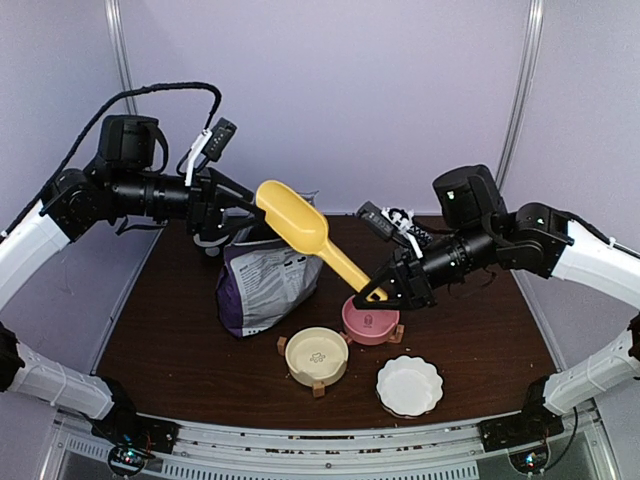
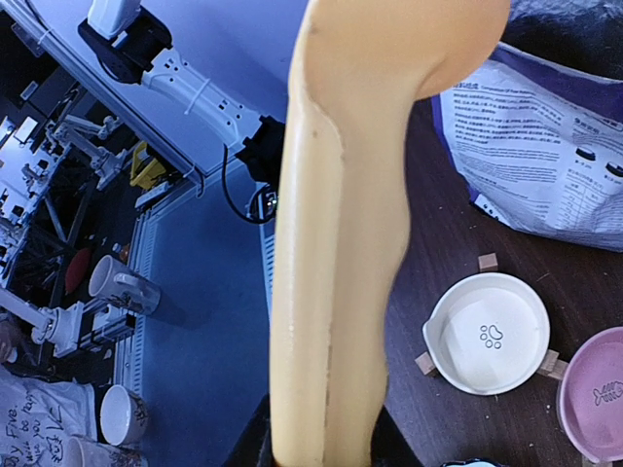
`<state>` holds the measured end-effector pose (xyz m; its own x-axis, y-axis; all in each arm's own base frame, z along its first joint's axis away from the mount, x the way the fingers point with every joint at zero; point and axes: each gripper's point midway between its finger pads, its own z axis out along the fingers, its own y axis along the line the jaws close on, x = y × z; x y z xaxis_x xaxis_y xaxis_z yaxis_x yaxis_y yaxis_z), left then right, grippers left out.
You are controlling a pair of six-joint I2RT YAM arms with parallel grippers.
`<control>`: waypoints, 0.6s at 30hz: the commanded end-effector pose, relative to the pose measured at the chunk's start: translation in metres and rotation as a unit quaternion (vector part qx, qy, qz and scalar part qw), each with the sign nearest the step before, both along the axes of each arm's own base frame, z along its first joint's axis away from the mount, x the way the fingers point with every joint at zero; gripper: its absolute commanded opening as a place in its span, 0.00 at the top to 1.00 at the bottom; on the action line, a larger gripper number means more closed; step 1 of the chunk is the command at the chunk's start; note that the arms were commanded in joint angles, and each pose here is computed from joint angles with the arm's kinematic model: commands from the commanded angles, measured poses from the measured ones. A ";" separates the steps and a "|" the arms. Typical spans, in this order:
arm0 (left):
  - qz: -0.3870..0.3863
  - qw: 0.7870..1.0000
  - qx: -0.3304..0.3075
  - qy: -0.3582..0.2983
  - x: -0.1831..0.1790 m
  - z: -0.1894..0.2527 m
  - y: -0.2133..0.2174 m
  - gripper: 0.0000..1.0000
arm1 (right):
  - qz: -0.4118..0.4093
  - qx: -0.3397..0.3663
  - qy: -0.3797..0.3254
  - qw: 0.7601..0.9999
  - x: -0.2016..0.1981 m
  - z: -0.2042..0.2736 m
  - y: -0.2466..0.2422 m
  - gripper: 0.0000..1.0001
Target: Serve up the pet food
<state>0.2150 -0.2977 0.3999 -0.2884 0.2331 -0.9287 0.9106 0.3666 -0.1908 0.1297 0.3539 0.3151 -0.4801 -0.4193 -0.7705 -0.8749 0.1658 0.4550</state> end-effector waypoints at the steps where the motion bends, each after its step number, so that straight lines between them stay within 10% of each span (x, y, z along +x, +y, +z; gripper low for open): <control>1: -0.063 0.998 -0.015 0.014 -0.018 0.009 -0.008 0.23 | 0.071 0.025 0.015 0.997 -0.031 0.016 -0.005 0.99; 18: -0.090 0.995 -0.004 0.048 -0.026 -0.003 -0.012 0.80 | 0.079 -0.018 0.002 0.997 -0.030 0.005 -0.006 0.99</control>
<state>0.1910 -0.3100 0.3854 -0.3596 0.2938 -0.8856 0.9273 0.2179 -0.3043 0.1014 0.3450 0.3046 -0.4511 -0.5338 -0.7153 -0.8687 0.0786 0.4891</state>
